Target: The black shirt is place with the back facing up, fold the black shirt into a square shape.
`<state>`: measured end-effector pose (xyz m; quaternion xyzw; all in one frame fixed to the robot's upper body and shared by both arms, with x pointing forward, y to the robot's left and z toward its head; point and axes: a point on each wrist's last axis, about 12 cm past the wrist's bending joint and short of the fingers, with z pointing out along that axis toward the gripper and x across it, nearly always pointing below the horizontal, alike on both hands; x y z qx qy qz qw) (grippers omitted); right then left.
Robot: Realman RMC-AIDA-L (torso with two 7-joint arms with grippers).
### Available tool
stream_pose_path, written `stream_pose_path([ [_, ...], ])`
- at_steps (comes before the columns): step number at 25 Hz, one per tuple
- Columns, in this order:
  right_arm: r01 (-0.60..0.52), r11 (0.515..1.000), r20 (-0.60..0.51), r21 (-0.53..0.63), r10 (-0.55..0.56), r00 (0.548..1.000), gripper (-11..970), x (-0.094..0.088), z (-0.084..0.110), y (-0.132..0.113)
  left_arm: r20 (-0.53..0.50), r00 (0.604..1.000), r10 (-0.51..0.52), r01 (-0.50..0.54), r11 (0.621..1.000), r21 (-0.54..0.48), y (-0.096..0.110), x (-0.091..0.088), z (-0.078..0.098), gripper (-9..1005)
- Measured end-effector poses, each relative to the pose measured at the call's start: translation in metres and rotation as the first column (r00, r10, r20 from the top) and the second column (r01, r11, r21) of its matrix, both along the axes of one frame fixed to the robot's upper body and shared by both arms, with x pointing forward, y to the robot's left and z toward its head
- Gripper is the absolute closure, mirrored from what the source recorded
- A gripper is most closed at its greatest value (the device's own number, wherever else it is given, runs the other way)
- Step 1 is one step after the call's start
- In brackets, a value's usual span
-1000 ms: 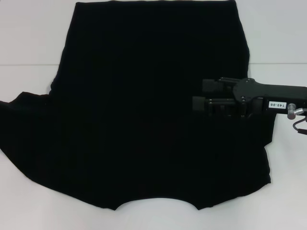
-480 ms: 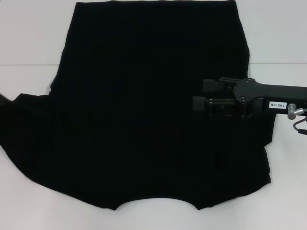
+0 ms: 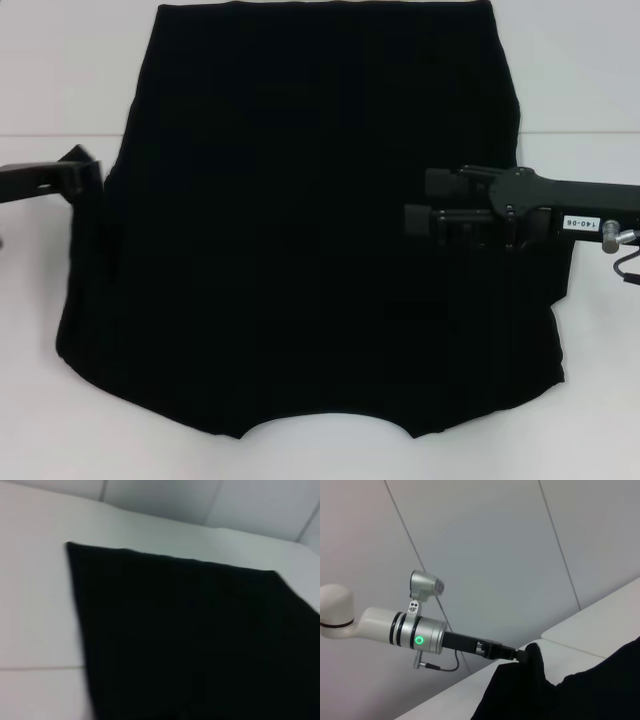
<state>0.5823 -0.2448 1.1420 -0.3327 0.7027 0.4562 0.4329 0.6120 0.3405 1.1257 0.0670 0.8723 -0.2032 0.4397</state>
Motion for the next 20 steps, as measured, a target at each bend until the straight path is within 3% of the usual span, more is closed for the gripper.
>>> stream_pose_path([
  [7,0.005,1.0,-0.006,0.0,-0.005,1.0,74,-0.002,-0.002,-0.002,0.034,0.991,-0.131,0.132,0.991,-0.015,-0.041,0.007,-0.001,994],
  [11,0.005,1.0,-0.007,0.0,-0.005,1.0,74,-0.002,-0.002,-0.002,0.016,0.968,-0.249,0.249,0.968,0.003,-0.075,0.005,-0.01,994],
  [12,0.005,1.0,-0.006,0.0,-0.005,1.0,74,-0.002,-0.002,-0.002,0.016,0.968,-0.249,0.249,0.968,0.003,-0.075,0.005,-0.01,994],
  [14,0.006,1.0,-0.002,-0.002,-0.006,1.0,75,-0.001,-0.001,-0.002,0.014,0.938,-0.346,0.345,0.938,0.046,-0.096,0.001,-0.015,994],
  [17,0.013,1.0,0.007,0.006,-0.013,1.0,75,0.0,0.002,-0.005,0.013,0.913,-0.408,0.406,0.911,0.069,-0.109,-0.002,-0.017,825],
  [20,0.033,0.999,0.009,0.026,-0.033,0.999,75,0.002,0.006,-0.01,0.032,0.918,-0.395,0.393,0.918,0.055,-0.107,-0.001,-0.014,711],
])
